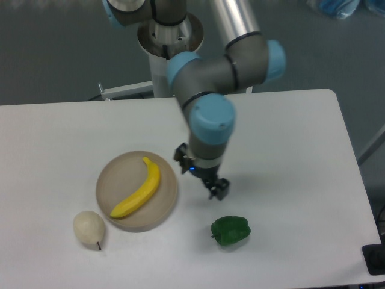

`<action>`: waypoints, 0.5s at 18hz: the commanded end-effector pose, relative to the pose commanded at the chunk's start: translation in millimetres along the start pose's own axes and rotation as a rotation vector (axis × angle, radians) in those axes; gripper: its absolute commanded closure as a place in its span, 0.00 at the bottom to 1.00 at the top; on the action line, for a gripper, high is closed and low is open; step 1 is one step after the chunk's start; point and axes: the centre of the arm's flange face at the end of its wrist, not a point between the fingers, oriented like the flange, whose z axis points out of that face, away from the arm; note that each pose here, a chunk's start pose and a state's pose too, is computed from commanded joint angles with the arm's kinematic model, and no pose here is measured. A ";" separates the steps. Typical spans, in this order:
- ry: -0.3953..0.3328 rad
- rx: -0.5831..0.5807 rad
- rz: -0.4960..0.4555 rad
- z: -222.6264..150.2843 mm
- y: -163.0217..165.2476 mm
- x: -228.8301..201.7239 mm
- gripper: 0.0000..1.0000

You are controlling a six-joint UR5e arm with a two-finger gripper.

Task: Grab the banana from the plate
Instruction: 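Move the open gripper over the yellow banana on the plate, then lower the gripper and close it on the banana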

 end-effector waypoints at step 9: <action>0.001 0.021 -0.105 39.2 -60.2 52.7 0.00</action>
